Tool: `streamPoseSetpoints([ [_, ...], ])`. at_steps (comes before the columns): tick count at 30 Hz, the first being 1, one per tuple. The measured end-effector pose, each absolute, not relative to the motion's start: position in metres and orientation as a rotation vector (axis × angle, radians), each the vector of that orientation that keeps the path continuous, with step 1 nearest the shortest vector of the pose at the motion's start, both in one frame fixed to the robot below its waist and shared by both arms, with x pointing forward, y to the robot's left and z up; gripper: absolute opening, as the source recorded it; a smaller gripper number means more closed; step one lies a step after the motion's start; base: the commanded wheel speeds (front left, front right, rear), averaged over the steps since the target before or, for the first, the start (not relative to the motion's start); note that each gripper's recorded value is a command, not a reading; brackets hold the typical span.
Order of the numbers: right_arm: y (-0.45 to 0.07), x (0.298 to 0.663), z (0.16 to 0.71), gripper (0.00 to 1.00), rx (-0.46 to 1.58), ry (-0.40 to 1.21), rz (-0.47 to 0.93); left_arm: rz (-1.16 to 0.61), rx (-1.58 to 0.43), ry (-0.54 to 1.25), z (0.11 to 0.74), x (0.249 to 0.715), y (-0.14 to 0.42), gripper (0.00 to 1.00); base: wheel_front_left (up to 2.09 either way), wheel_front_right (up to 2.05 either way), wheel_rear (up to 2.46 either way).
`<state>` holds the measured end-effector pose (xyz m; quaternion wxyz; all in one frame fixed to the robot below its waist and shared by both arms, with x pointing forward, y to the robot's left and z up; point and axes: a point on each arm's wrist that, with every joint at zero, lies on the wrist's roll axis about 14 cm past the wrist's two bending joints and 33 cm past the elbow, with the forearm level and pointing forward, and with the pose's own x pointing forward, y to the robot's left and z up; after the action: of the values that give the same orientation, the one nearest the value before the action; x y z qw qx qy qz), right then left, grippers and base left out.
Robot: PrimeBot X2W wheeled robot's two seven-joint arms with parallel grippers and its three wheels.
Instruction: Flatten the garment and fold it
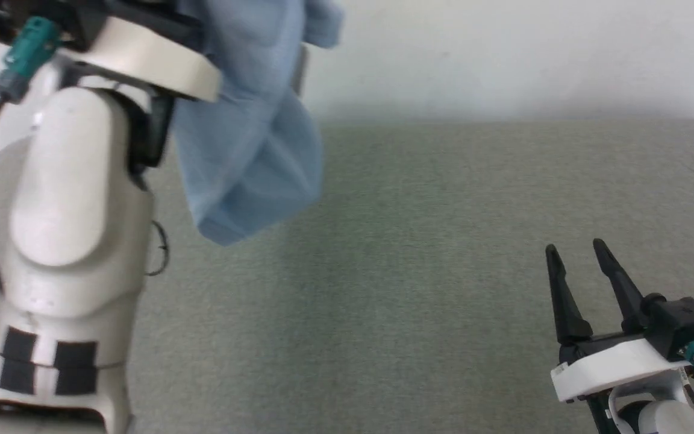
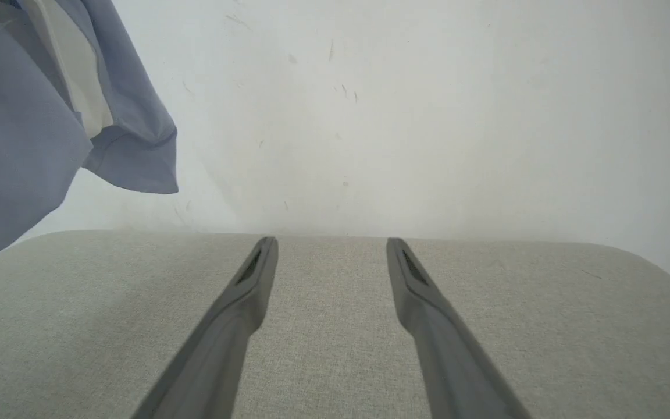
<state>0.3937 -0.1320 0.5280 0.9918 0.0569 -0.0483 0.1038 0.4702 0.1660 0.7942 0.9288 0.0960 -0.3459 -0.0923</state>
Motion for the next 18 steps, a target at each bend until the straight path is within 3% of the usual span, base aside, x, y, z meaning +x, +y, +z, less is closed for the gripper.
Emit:
streamPoseSetpoints([
  [3, -0.150, 0.385, 0.530, 1.00, 0.109, -0.100, 0.155, -0.290, 0.103, -0.711, 0.792, 0.466, 0.122, 0.00, 0.00, 0.00, 0.00],
  [7, -0.174, 0.375, 0.535, 1.00, 0.099, -0.114, 0.088, -0.381, -0.044, -0.587, 0.744, 0.467, 0.076, 0.00, 0.00, 0.00, 0.00],
  [12, -0.197, 0.363, 0.536, 1.00, 0.098, -0.116, 0.017, -0.350, -0.193, -0.219, 0.605, 0.465, 0.059, 0.00, 0.00, 0.00, 0.00],
  [16, -0.209, 0.355, 0.533, 1.00, 0.095, -0.107, -0.023, -0.290, -0.211, 0.140, 0.471, 0.428, 0.060, 0.00, 0.00, 0.00, 0.00],
  [18, -0.213, 0.351, 0.532, 1.00, 0.093, -0.102, -0.038, -0.274, -0.212, 0.241, 0.434, 0.409, 0.061, 0.00, 0.00, 0.00, 0.00],
])
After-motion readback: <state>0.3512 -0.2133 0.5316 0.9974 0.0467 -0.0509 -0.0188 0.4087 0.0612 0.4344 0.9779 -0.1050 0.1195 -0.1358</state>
